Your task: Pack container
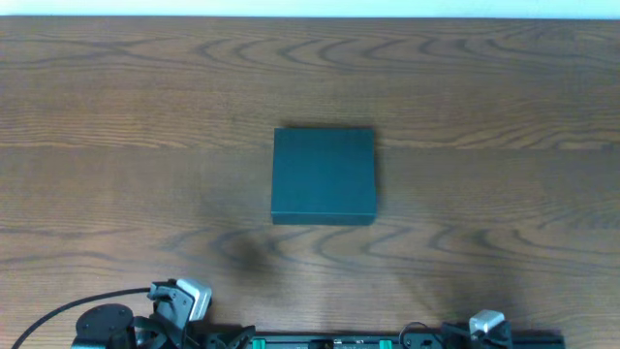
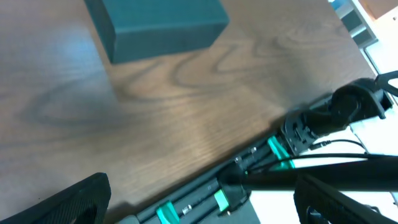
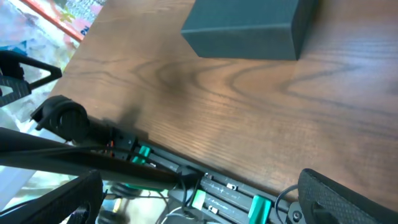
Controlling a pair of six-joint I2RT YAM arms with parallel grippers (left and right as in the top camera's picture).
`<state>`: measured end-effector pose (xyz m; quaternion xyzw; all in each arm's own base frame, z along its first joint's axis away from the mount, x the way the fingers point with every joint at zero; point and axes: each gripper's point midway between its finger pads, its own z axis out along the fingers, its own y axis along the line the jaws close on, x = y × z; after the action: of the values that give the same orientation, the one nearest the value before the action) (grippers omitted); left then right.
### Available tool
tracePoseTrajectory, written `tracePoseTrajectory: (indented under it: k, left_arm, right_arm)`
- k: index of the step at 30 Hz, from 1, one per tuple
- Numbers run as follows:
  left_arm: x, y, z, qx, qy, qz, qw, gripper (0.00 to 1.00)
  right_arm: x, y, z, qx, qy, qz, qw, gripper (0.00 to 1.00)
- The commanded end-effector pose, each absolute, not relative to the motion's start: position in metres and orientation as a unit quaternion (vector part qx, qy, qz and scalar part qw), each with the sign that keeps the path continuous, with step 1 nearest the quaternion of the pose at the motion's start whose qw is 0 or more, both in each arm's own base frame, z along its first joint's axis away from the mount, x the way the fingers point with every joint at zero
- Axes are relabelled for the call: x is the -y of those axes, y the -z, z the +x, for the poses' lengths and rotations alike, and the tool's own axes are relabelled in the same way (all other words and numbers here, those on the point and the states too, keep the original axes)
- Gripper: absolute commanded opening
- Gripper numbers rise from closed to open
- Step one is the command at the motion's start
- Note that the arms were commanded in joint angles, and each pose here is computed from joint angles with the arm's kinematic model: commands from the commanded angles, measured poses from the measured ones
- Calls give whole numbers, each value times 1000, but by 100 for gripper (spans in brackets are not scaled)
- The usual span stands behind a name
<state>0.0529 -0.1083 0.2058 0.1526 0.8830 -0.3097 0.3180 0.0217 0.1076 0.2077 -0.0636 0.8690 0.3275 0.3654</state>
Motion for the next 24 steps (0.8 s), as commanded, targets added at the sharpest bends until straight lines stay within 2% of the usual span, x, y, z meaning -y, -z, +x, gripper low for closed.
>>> tracePoseTrajectory:
  k: [1, 15, 17, 21, 24]
  left_arm:
    - [107, -205, 52, -885, 309, 146, 316, 95]
    - [107, -204, 52, -885, 309, 146, 316, 95]
    - [97, -199, 57, -895, 273, 140, 324, 95]
    - [79, -206, 82, -886, 207, 132, 393, 95]
    - [91, -231, 104, -830, 210, 199, 477, 95]
  right_arm:
    - [-108, -206, 23, -872, -330, -53, 357, 99]
    - [-108, -206, 23, -872, -330, -53, 356, 99]
    - [-108, -206, 23, -872, -330, -53, 357, 99]
    - [-108, -206, 23, -872, -330, -53, 356, 99]
    - [-108, -206, 23, -872, -330, -53, 357, 99]
